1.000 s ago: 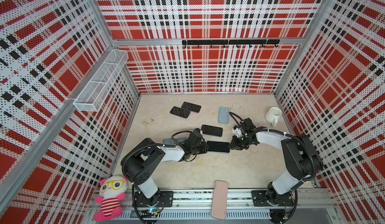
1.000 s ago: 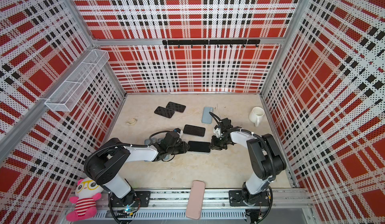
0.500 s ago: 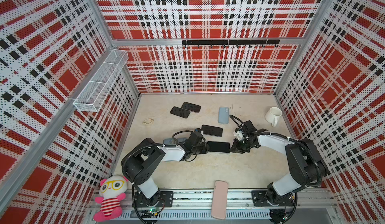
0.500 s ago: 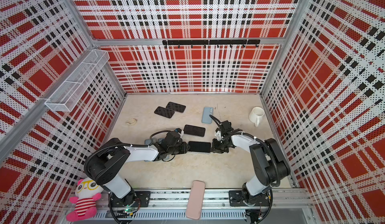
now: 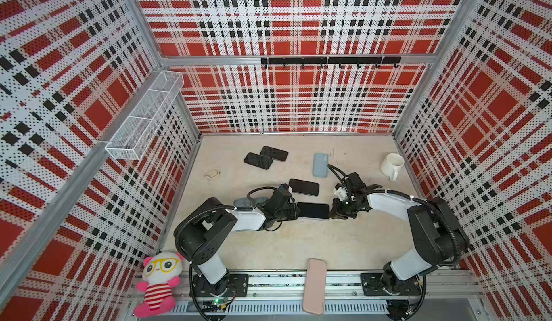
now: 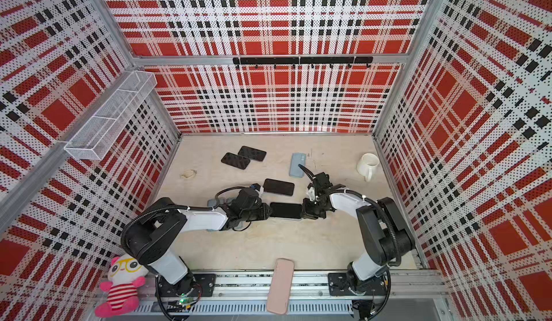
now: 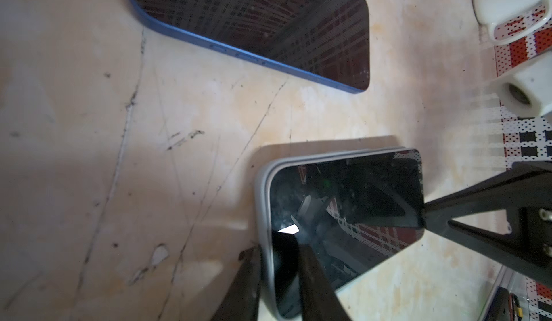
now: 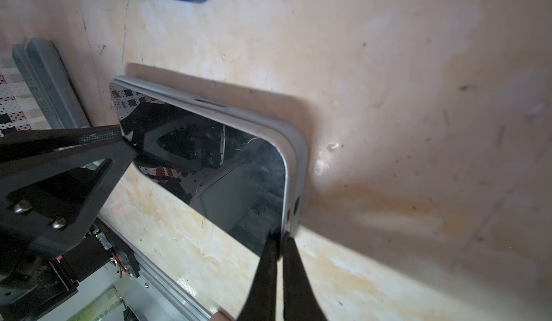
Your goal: Put the phone into the phone case
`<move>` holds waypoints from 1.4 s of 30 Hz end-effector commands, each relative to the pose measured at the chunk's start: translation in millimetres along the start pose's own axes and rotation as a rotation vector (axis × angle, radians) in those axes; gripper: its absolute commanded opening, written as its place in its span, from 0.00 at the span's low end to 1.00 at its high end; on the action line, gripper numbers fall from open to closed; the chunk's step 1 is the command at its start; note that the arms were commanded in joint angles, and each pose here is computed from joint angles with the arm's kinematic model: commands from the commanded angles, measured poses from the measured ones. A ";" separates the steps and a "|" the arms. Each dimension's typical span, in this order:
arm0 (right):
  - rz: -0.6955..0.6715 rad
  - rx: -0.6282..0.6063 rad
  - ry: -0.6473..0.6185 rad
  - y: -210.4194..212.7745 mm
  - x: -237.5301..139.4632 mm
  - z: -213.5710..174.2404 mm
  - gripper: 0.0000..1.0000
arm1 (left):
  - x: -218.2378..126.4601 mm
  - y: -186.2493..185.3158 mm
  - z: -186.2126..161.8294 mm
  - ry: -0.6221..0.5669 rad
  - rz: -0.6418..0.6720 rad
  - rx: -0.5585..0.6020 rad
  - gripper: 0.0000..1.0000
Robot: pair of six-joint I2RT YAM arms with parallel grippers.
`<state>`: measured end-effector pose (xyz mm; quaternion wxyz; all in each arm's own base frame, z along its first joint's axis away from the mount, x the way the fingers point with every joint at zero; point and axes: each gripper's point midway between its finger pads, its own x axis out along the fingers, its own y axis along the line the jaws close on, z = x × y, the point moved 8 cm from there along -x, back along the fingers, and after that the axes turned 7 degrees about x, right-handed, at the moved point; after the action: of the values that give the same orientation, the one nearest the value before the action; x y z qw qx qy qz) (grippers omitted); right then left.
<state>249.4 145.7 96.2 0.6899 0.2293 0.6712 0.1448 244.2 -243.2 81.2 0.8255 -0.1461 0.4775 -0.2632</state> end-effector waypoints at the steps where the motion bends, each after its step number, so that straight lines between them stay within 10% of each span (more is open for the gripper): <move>1: -0.130 0.000 0.083 -16.4 33.4 -20.8 0.08 | 6.3 -1.0 -7.3 0.038 -0.007 0.016 0.26; 25: -0.366 0.068 0.215 -54.5 95.5 -60.0 0.05 | 10.8 0.1 -12.5 0.060 -0.024 0.013 0.25; 42: -0.283 -0.114 -0.135 40.6 -40.6 14.3 0.19 | -5.3 6.8 32.5 -0.028 0.016 0.072 0.25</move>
<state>263.6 167.2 133.0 0.7432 0.1256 0.6529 0.0743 262.9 -232.4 85.5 0.8352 -0.1223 0.4723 -0.2539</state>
